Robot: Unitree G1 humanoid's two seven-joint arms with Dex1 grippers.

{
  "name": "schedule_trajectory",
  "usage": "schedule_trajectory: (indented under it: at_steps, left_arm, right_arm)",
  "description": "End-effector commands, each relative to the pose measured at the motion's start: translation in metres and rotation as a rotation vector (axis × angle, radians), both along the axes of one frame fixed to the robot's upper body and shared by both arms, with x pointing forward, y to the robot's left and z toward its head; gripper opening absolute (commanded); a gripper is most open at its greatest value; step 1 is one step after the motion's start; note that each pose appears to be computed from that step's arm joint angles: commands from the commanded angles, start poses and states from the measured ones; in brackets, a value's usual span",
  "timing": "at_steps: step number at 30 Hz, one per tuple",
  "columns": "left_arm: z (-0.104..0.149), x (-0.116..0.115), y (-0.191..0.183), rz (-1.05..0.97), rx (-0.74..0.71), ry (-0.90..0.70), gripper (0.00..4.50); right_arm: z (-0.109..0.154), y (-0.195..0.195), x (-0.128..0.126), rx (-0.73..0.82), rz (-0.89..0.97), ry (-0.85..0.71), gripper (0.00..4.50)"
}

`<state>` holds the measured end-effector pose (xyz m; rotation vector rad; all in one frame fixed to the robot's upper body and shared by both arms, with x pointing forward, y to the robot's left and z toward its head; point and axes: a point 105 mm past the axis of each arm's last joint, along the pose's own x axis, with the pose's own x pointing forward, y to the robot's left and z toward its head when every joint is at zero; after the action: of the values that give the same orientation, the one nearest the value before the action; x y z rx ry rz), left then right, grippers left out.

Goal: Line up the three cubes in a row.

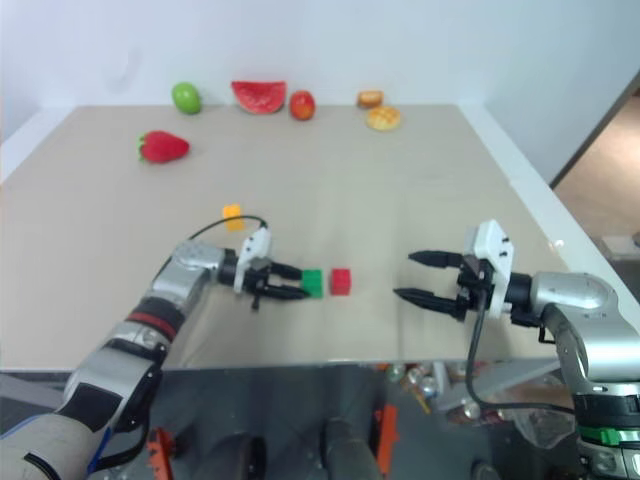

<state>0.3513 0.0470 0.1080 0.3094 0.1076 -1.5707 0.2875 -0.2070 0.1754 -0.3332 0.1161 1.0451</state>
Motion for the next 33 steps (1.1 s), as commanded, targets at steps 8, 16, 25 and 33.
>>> schedule_trajectory:
  at_steps: [8, 16, 25, 33]
  left_arm:
    - [0.011, 0.01, 0.036, 0.07, 0.026, -0.039, 1.28]
    - [0.005, 0.005, 0.03, 0.066, 0.006, -0.02, 1.28]
    - [0.006, 0.008, 0.016, 0.051, -0.002, -0.024, 1.28]
    - [0.004, 0.012, 0.027, 0.077, 0.023, -0.052, 1.28]
  right_arm:
    - [0.014, 0.005, 0.001, 0.02, 0.007, -0.065, 3.59]
    - [0.015, 0.007, 0.005, 0.02, 0.015, -0.067, 3.59]
    - [0.015, 0.009, 0.004, 0.019, 0.016, -0.068, 3.59]
    - [0.016, 0.006, 0.003, 0.019, 0.004, -0.068, 3.59]
